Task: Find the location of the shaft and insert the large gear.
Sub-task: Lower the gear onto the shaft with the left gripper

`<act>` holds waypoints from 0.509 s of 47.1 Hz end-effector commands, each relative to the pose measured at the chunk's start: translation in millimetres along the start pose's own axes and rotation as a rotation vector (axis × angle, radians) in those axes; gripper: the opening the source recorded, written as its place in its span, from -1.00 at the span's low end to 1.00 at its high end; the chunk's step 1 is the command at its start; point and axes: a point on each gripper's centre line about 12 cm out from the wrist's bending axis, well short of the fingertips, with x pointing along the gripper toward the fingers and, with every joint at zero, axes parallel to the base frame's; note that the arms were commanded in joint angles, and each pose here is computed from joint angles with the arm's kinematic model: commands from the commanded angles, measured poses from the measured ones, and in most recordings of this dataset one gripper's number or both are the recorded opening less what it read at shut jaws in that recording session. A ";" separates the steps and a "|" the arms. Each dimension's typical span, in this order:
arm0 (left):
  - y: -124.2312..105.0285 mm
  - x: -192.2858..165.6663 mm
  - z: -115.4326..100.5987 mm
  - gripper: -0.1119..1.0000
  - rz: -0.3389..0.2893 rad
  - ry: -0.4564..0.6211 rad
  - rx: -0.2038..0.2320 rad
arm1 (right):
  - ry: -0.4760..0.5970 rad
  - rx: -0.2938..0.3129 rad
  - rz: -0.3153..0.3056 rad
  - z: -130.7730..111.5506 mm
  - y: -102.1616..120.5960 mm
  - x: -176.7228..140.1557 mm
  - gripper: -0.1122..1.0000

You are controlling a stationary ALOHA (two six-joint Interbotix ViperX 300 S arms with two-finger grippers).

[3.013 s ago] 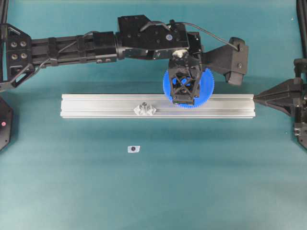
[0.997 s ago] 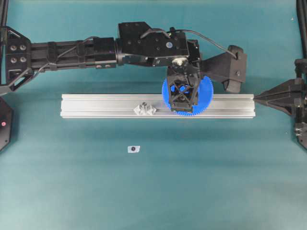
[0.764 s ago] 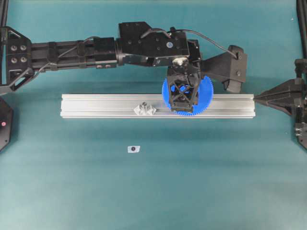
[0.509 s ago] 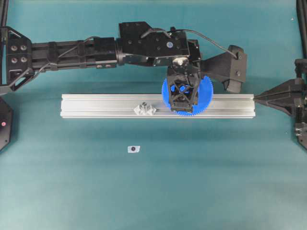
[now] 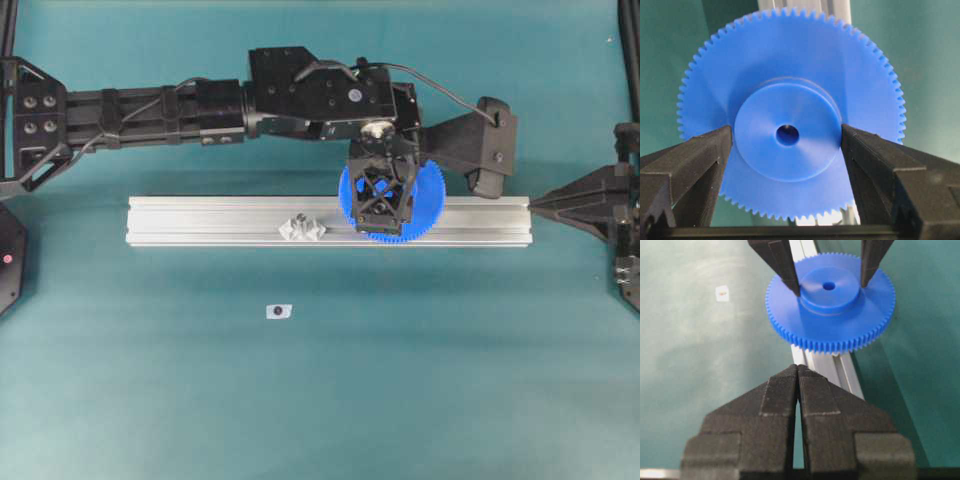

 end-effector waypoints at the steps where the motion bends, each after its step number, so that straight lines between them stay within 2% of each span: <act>1: 0.6 -27.5 9.6 0.67 0.022 -0.062 0.007 | -0.007 0.012 -0.002 3.9 0.1 0.5 -0.78; 24: 0.2 -30.7 11.0 0.66 0.023 -0.066 0.008 | -0.010 0.012 -0.002 4.7 0.2 0.2 -0.78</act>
